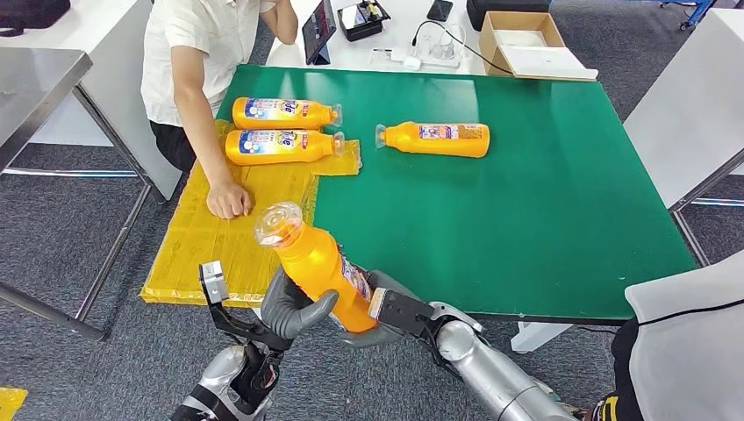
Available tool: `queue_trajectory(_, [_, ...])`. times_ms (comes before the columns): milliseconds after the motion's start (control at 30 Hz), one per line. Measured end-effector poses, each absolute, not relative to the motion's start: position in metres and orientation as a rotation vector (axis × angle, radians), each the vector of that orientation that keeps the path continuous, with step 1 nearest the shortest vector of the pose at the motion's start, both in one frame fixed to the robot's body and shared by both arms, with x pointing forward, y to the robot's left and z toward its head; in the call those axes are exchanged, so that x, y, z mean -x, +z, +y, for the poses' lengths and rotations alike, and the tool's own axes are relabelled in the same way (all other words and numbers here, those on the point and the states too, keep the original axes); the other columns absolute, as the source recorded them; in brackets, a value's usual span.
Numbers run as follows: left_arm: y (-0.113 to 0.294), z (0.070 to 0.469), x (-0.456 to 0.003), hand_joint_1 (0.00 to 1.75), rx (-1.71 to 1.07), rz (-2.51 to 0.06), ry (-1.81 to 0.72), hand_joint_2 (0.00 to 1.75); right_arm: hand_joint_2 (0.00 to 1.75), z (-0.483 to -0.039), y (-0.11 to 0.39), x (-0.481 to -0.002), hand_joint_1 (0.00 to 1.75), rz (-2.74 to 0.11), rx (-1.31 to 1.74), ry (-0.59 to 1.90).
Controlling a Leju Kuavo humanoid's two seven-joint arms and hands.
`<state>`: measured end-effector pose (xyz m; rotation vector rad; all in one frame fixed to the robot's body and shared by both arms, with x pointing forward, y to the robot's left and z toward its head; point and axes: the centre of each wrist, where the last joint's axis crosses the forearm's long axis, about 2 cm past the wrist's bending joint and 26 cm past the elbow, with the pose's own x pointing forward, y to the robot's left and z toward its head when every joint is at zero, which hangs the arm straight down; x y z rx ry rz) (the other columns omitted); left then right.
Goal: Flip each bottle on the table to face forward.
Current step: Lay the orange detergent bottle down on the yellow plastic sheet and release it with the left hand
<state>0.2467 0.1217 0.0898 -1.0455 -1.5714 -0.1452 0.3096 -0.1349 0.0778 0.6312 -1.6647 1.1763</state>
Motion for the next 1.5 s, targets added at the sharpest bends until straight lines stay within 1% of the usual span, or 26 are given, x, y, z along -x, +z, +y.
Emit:
queue_trajectory(100, [0.088,0.124,-0.244,1.75,0.893,-1.611,-0.169,1.75,1.75,-0.132,0.073,-0.298,0.0,-1.756,-0.567,1.142])
queue_trajectory(233, [0.093,0.13,-0.24,1.75,0.484,-1.778,-0.281,1.75,1.75,-0.129,0.079,-0.275,0.0,-2.0,-0.395,1.05])
queue_trajectory(300, [0.098,0.135,-0.239,1.75,0.356,-1.843,-0.312,1.75,1.75,-0.127,0.09,-0.264,0.0,-2.087,-0.372,0.985])
queue_trajectory(500, [0.108,0.14,-0.234,1.75,0.262,-1.919,-0.325,1.75,1.75,-0.13,0.113,-0.251,0.0,-2.231,-0.315,0.9])
queue_trajectory(667, [0.115,0.148,-0.239,1.75,0.031,-1.985,-0.379,1.75,1.75,-0.138,0.125,-0.245,0.0,-2.333,-0.156,0.875])
queue_trajectory(767, [0.119,0.151,-0.248,1.75,-0.045,-1.989,-0.415,1.75,1.75,-0.138,0.128,-0.243,0.0,-2.375,-0.152,0.841])
queue_trajectory(833, [0.121,0.153,-0.257,1.75,-0.175,-1.994,-0.48,1.75,1.75,-0.137,0.13,-0.241,0.0,-2.385,-0.186,0.815])
queue_trajectory(933, [0.118,0.156,-0.275,1.75,-0.41,-1.979,-0.606,1.75,1.75,-0.133,0.133,-0.241,0.0,-2.383,-0.234,0.793])
queue_trajectory(1033, [0.113,0.161,-0.295,1.75,-0.567,-1.923,-0.703,1.75,1.75,-0.128,0.135,-0.24,0.0,-2.381,-0.271,0.793])
queue_trajectory(1167, [0.104,0.172,-0.32,1.75,-0.66,-1.831,-0.758,1.75,1.75,-0.12,0.139,-0.24,0.0,-2.382,-0.32,0.795])
queue_trajectory(1333, [0.096,0.181,-0.338,1.75,-0.748,-1.721,-0.788,1.75,1.75,-0.114,0.139,-0.238,0.0,-2.373,-0.362,0.795])
queue_trajectory(1500, [0.09,0.189,-0.357,1.75,-0.884,-1.537,-0.891,1.75,1.75,-0.109,0.136,-0.236,0.0,-2.352,-0.404,0.797])
